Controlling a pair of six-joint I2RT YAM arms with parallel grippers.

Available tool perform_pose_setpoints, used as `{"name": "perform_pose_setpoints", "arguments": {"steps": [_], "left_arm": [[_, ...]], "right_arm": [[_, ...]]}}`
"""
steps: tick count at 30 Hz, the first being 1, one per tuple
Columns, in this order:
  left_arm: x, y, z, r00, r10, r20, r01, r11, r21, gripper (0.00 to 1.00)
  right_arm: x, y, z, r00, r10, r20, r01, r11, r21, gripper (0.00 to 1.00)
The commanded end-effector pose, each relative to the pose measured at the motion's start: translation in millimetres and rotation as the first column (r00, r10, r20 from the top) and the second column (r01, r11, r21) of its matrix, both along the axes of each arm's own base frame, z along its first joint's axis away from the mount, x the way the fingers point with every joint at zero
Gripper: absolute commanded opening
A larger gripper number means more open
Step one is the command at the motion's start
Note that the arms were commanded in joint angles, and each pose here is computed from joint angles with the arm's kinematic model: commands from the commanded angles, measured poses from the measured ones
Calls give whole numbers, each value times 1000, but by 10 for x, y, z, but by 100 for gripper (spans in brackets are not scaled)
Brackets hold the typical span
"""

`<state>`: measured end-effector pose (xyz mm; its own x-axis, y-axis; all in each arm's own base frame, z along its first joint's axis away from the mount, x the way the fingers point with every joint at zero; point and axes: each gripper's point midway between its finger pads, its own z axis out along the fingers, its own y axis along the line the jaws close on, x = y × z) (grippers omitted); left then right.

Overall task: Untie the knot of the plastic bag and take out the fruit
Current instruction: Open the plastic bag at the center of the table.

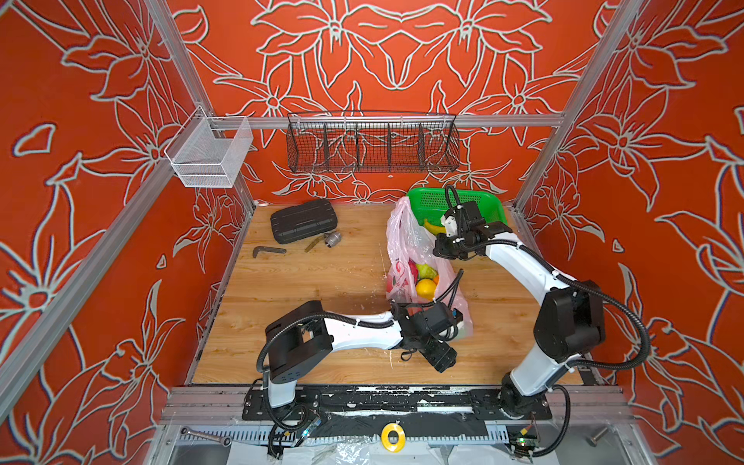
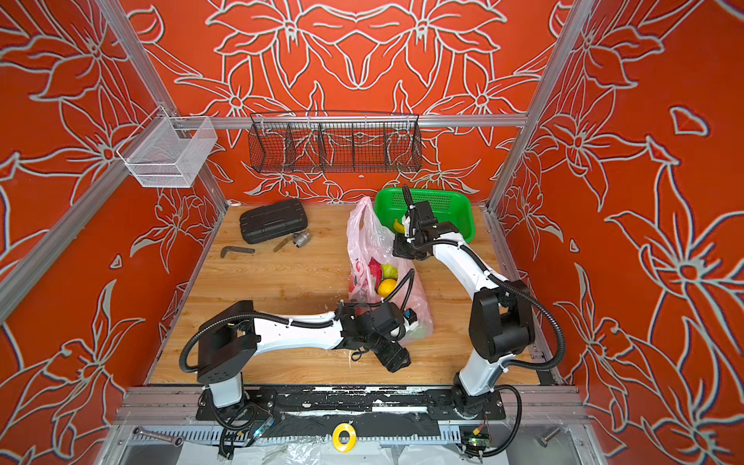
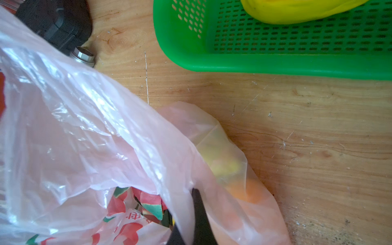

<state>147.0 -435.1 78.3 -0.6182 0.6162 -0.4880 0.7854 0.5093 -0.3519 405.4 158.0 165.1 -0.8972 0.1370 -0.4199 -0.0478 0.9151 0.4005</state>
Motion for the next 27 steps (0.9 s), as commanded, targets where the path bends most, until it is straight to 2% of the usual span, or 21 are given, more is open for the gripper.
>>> {"name": "perform_pose_setpoints", "arguments": {"steps": [1,6,14,16,18,19,22,24,27], "left_arm": [[89,49,458,993,43,110,-32,995,-97,92],[200,269,994,972,143,187,-108,977,-185,99],[360,575,1408,949,253,190,-199,944,-263,97],[449,656,1546,933,310,185,-246,921,-303,97],[648,821,1651,893,423,156,-360,878,-316,97],[786,952,1669,857,498,129,-445,843,-302,97],[1148,1363,1533,720,694,6,-680,706,-197,97],[1270,1472,1424,683,729,-55,-728,671,-142,98],[1403,1471,1248,673,737,-61,-740,668,-78,97]], "right_arm": [[105,15,157,998,6,59,-7,1000,23,0],[59,16,163,997,16,74,-19,999,30,0],[0,16,153,997,29,75,-31,999,29,0],[-18,4,161,996,28,79,-31,999,28,0],[-47,-4,178,996,28,86,-31,999,28,0],[-60,-12,198,995,26,94,-29,999,30,0],[-150,-25,234,994,24,109,-29,999,40,0],[-227,-20,267,992,32,123,-38,998,51,0],[-362,-7,300,989,42,142,-53,996,71,0]]}}
